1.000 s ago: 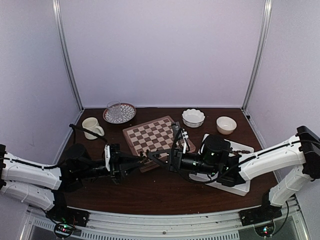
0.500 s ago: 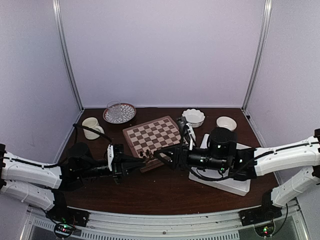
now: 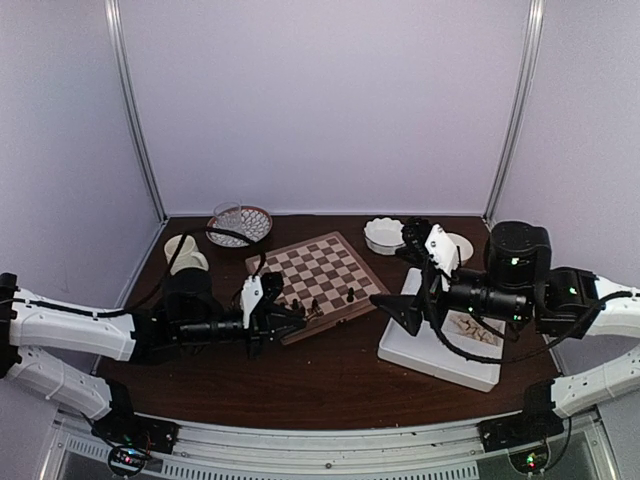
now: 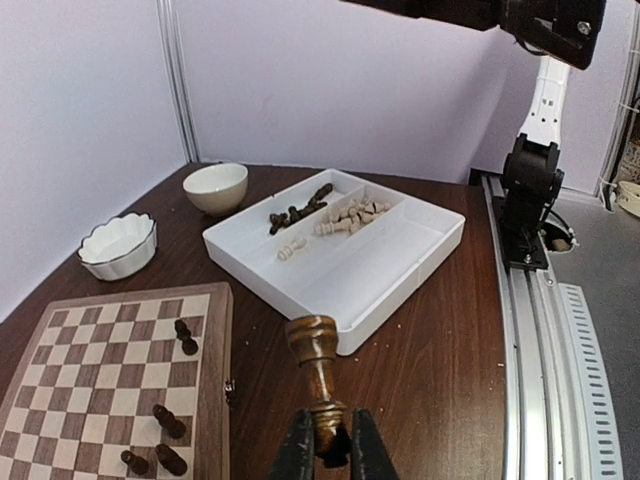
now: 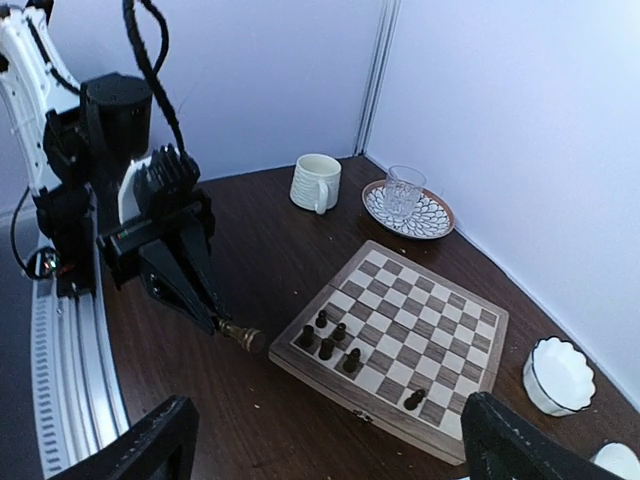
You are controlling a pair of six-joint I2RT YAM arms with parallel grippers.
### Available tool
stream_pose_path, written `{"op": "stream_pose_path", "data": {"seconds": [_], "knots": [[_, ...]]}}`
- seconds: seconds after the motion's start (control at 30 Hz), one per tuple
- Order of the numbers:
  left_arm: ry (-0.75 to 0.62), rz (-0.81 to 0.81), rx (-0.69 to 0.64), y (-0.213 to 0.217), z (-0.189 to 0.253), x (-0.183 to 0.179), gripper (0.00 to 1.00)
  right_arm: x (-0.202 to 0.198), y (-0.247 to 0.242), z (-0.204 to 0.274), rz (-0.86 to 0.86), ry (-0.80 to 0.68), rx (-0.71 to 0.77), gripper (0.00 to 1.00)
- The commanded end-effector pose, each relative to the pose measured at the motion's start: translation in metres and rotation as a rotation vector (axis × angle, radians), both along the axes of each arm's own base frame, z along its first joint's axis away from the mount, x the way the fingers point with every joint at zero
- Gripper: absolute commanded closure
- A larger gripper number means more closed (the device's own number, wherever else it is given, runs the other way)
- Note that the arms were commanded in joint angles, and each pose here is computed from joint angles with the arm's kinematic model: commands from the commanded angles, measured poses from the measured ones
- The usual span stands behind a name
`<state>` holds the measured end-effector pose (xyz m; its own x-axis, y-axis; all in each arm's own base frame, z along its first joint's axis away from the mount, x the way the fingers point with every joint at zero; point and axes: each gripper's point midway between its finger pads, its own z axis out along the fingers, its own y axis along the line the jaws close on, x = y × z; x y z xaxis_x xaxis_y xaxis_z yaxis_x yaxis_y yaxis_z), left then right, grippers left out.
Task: Set up the chess pieces on the board
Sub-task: Pass from the left arm to the right
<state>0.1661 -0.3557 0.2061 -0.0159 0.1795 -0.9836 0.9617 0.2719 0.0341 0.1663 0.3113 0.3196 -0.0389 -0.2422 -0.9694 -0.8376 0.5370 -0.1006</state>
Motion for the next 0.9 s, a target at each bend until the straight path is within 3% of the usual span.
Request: {"op": "stream_pose_path", "data": {"seconds": [0.0,0.13,0.3,0.47,0.87], "knots": [[0.07,0.022,0.039,-0.007,-0.006,0.007,1.0,0.004,-0.004,-0.039,0.051,-0.173,-0.301,0.07],[0.131,0.005,0.08,-0.017,-0.018,0.008,1.0,0.0,0.015,-0.071,0.154,-0.312,-0.445,0.19],[0.196,-0.021,0.136,-0.029,-0.031,0.008,1.0,0.007,0.037,-0.087,0.158,-0.432,-0.499,0.3],[0.256,-0.022,0.178,-0.037,-0.045,0.011,1.0,0.0,0.056,-0.112,0.177,-0.504,-0.568,0.35],[0.377,-0.045,0.253,-0.053,-0.068,0.011,1.0,0.006,0.074,-0.164,0.172,-0.475,-0.705,0.5]]}}
